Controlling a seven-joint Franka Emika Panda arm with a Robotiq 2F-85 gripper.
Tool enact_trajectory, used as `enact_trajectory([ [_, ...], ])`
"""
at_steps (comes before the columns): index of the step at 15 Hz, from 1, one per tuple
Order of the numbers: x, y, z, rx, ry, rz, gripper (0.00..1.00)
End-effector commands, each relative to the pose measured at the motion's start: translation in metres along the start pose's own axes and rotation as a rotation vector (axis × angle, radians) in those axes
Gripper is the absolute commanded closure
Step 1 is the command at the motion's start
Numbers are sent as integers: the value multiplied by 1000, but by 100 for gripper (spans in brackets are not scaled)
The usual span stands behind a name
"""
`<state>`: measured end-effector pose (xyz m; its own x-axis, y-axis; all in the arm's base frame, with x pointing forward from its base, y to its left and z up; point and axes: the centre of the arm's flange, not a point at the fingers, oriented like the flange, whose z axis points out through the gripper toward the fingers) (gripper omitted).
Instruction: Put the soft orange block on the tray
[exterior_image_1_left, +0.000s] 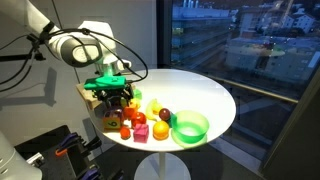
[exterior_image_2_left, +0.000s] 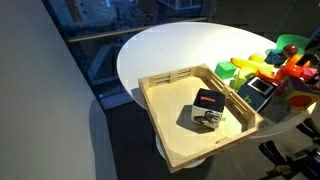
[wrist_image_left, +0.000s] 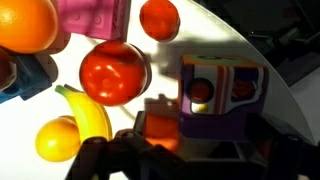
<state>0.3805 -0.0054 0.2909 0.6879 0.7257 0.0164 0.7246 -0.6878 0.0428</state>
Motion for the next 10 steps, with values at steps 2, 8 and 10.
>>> enact_trajectory([
  [2,-29,-28,1,13,-20,23,0],
  [8,-37,-33,1,43,-45,26,0],
  [10,-39,-34,0,50,-50,26,0],
])
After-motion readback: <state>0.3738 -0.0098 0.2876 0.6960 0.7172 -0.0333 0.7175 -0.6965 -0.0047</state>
